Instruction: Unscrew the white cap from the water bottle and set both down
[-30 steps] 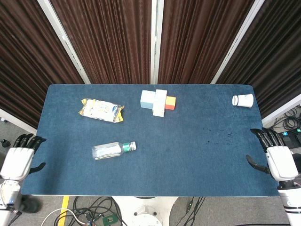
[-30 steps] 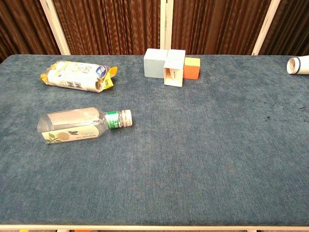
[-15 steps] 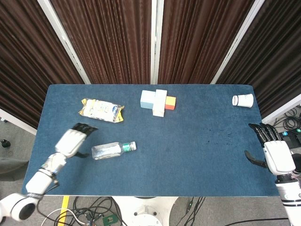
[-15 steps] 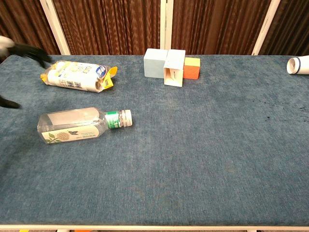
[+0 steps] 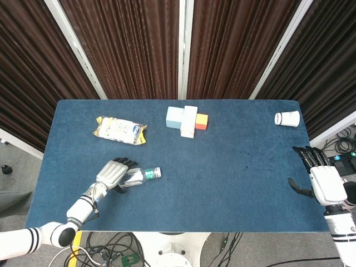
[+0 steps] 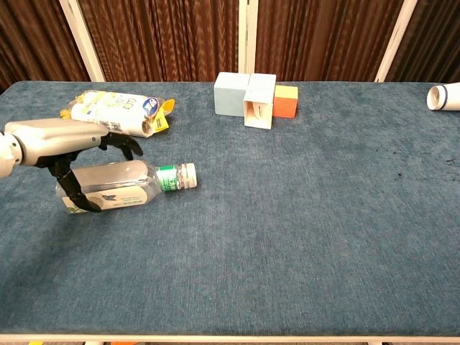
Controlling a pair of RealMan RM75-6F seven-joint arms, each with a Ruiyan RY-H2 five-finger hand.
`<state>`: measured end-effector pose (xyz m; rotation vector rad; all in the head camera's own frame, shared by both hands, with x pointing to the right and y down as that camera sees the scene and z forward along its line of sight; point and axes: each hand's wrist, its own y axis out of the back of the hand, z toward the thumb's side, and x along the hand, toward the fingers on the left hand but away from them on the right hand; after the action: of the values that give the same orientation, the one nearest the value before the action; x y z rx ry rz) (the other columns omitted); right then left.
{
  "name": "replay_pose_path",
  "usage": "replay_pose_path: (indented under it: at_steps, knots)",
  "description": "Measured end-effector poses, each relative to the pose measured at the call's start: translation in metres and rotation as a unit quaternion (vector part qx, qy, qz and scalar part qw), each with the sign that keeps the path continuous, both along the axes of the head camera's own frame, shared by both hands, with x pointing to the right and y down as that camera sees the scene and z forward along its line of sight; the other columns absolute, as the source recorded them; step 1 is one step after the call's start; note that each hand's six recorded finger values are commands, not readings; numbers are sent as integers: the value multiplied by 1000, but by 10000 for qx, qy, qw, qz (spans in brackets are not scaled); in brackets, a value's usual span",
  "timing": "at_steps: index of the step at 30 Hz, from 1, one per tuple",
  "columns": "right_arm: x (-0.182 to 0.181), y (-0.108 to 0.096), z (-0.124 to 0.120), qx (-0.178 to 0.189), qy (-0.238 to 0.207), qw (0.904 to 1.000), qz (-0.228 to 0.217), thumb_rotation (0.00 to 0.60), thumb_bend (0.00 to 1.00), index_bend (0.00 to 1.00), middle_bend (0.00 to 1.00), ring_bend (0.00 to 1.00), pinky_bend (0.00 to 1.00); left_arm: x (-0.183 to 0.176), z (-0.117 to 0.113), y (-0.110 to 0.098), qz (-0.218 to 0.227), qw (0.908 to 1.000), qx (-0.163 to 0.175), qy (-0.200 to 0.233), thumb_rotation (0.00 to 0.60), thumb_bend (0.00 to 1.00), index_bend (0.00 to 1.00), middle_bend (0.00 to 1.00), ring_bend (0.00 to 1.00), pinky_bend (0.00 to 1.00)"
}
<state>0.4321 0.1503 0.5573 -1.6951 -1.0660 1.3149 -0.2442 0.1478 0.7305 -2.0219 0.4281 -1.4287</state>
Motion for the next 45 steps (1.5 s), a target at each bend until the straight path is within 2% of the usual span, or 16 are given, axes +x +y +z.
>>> replay_pose_path:
  at_steps: [4,9,12,15,19,22,26,30,35,39,40,42,45]
  knots:
    - [-1,0,1,-3,-22,10000,-4,600,224,95,138,69,82,-2,4,3,-160,9996,204,-122,600,72,242,266,185,254]
    - [-1,1,0,17,-34,10000,7,600,224,95,138,69,82,-1,12,10,-239,9995,150,-138,600,73,264,278,198,280]
    - [1,3,-1,22,-32,10000,37,600,224,95,138,69,82,-1,15,11,-283,9993,195,-123,600,95,312,316,237,384]
    - [1,3,-2,27,-33,10000,36,600,224,95,138,69,82,0,16,11,-294,9993,206,-62,600,190,345,350,276,438]
    - [-1,2,-3,54,-48,10000,-3,600,224,95,138,69,82,2,14,12,-271,9994,192,95,600,353,454,479,411,555]
    - [-5,0,-4,56,-42,9999,-87,600,227,94,141,69,82,4,10,12,-325,9988,167,317,600,436,510,541,472,613]
    - [-17,-6,-8,-56,-151,9993,-331,600,276,94,176,69,82,8,2,11,-411,9962,157,754,600,472,534,559,489,626]
    - [-40,-16,-11,-271,-564,9960,-635,600,292,108,178,69,81,17,-11,10,-497,9881,154,1449,600,471,542,559,488,613]
    - [-85,-33,-12,-657,-1110,9841,-1220,578,218,234,176,68,82,33,-26,12,-522,9689,100,2415,600,476,541,558,486,611]
    - [-126,-41,-9,-1035,-1391,9690,-1758,543,199,270,169,54,69,52,-40,15,-413,9475,116,3169,600,476,539,556,485,608]
    - [-134,-42,-8,-1120,-1434,9656,-1859,512,191,272,158,31,44,56,-42,16,-408,9435,129,3285,600,475,539,556,485,607]
    - [-150,-44,-6,-1287,-1525,9583,-2044,461,173,273,127,1,5,64,-44,16,-413,9364,107,3482,600,476,538,556,485,605]
    - [-177,-47,-4,-1531,-1650,9454,-2356,432,171,273,99,0,0,72,-46,15,-419,9319,93,3601,600,476,537,556,485,601]
